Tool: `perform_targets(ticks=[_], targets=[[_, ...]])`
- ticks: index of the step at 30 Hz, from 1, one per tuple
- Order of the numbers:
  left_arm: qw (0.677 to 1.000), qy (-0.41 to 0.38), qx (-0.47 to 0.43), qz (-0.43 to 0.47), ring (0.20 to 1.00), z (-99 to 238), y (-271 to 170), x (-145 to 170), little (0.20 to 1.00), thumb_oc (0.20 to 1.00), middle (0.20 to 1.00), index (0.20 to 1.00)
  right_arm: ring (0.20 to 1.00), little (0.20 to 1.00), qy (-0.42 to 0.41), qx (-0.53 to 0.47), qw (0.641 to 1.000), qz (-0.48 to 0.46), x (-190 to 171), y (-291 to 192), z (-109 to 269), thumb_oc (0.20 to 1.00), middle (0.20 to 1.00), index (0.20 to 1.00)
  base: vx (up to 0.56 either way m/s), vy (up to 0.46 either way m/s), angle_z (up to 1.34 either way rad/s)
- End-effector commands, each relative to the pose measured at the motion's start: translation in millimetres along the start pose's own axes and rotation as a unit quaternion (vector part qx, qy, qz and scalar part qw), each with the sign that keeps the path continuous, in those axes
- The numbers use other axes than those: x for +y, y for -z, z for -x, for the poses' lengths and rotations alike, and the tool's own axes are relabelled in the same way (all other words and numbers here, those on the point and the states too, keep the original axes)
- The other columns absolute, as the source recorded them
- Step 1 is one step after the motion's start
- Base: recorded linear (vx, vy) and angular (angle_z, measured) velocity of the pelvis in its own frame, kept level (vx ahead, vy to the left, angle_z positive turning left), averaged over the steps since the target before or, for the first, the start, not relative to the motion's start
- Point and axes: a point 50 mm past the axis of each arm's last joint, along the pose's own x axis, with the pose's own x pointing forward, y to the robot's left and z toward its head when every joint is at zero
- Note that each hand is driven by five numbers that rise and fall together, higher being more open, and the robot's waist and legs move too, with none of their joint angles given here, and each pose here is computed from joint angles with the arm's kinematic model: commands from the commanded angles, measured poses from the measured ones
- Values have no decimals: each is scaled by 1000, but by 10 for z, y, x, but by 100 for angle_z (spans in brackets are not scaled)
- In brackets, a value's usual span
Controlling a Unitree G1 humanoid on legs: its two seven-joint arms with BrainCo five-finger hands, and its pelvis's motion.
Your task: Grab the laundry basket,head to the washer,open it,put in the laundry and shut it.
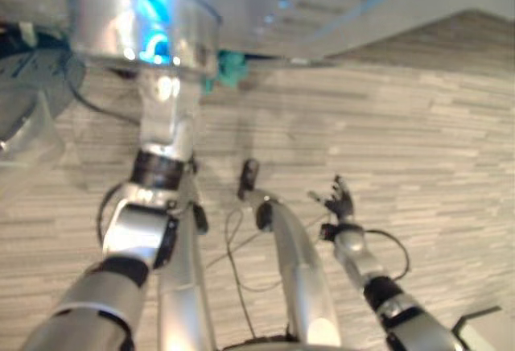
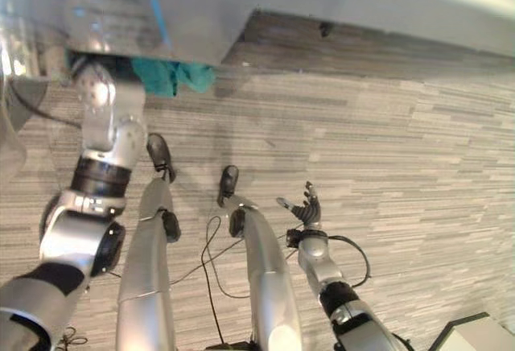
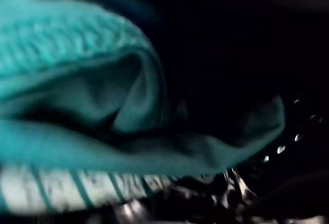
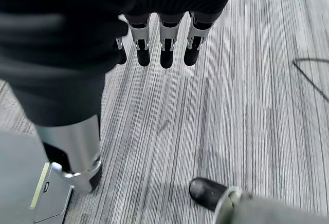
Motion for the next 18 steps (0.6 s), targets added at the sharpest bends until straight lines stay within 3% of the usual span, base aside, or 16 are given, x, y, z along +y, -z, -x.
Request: perform_targets(ticks=[1,9,18], targets=[[998,48,-5,40,200,-38,-11,-306,200,200,200,200,1000,1000,6,14,999,40,-174,168,106,1000,1000,1000,0,0,0],[993,77,-32,81,200,-354,-342,-735,200,200,200,200,1000,1000,14,7,997,78,-409,148,95,1000,1000,1000,1,50,-14],[991,92,-31,93,200,-532,-522,-920,200,200,200,200,1000,1000,47,2,994,97,-740,100,92,1000,1000,1000,12,40,-9]])
